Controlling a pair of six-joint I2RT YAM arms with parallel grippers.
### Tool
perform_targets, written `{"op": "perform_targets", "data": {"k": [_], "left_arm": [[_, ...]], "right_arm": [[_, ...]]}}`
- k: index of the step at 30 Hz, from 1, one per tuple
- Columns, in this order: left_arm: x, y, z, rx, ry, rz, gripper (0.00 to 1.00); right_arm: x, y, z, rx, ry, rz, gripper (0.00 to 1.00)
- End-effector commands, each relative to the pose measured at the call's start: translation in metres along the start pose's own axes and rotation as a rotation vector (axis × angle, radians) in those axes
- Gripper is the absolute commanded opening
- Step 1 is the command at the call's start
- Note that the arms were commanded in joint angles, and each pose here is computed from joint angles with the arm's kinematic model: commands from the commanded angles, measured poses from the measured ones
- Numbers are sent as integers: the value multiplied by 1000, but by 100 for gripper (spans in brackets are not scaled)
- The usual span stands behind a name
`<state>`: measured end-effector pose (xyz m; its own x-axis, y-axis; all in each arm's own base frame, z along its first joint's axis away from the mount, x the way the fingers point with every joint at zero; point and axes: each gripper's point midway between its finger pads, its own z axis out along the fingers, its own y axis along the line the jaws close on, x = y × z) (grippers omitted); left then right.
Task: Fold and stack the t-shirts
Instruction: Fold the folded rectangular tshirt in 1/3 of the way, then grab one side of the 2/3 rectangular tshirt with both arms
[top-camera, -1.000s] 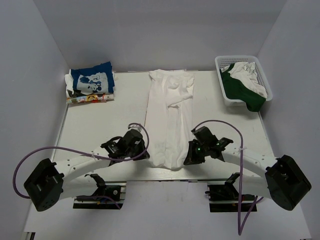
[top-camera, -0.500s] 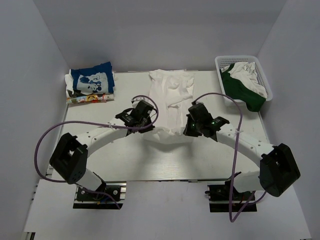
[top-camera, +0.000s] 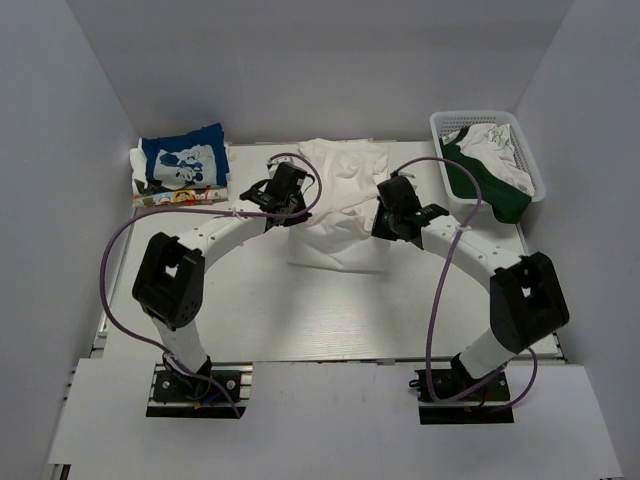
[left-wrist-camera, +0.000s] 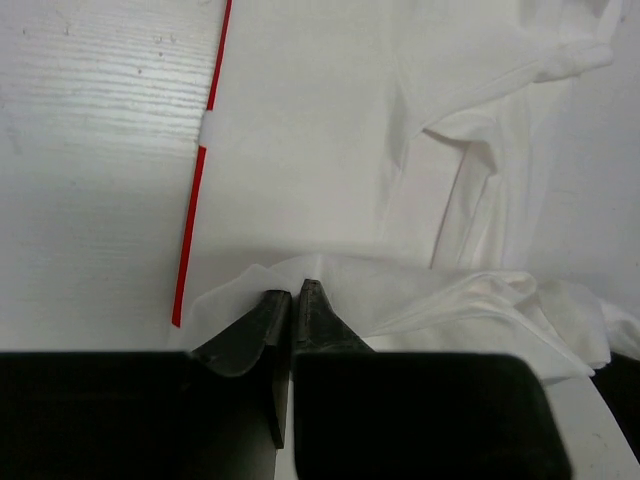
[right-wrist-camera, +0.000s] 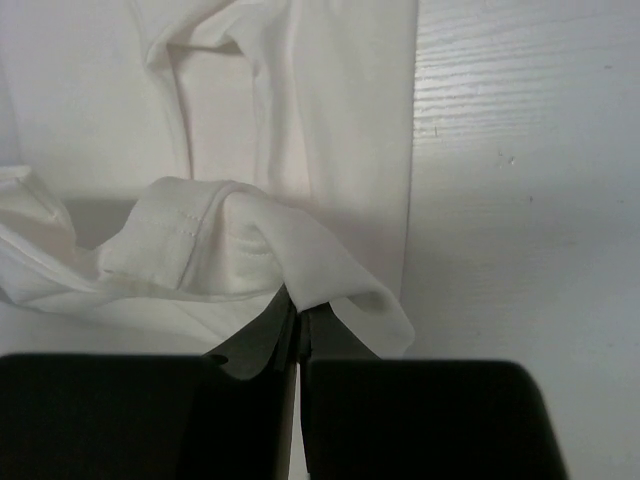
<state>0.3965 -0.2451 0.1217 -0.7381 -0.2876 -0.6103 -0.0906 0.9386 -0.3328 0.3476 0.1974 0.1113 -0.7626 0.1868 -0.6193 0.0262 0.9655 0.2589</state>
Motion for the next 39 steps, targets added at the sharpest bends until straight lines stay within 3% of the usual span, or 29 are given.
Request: {"op": "perform_targets", "data": {"k": [1, 11, 13, 15, 16, 19, 22, 23, 24, 26, 30, 32, 37, 39], "left_arm": [[-26, -11, 3, 46, -47, 31, 0], [-43, -13, 55, 38, -44, 48, 0], [-51, -6, 62, 16, -41, 23, 43], [-69, -9, 58, 30, -59, 41, 77], [-76, -8, 56, 38, -62, 56, 100], [-95, -12, 31, 50, -121, 78, 100], [-81, 2, 17, 44, -132, 77, 100], [-60, 14, 17, 36, -91, 83, 100], [-60, 14, 1, 57, -100, 81, 100], [-33, 30, -1, 48, -50, 79, 100], [4, 48, -12, 38, 10, 69, 100], [18, 61, -18, 4, 40, 55, 100], [35, 76, -23, -20, 58, 49, 100], [38, 77, -22, -11, 64, 64, 100]], "right_arm": [[-32, 10, 13, -23, -65, 12, 0], [-46, 9, 64, -1, -22, 38, 2], [-53, 10, 73, 1, -39, 20, 30], [-70, 16, 73, -9, -54, 9, 80], [-73, 18, 69, -7, -49, 4, 90], [-83, 28, 51, -33, -64, -11, 90], [-62, 32, 37, -133, -51, -18, 90], [-66, 37, 22, -170, -76, -18, 90], [-37, 36, 24, -212, -3, -45, 90], [-31, 53, 14, -318, 6, -64, 90], [-4, 70, 28, -417, 88, -120, 90], [-4, 99, 22, -542, 113, -141, 90], [9, 126, 64, -615, 199, -88, 90], [-27, 138, 82, -616, 89, -60, 90]]}}
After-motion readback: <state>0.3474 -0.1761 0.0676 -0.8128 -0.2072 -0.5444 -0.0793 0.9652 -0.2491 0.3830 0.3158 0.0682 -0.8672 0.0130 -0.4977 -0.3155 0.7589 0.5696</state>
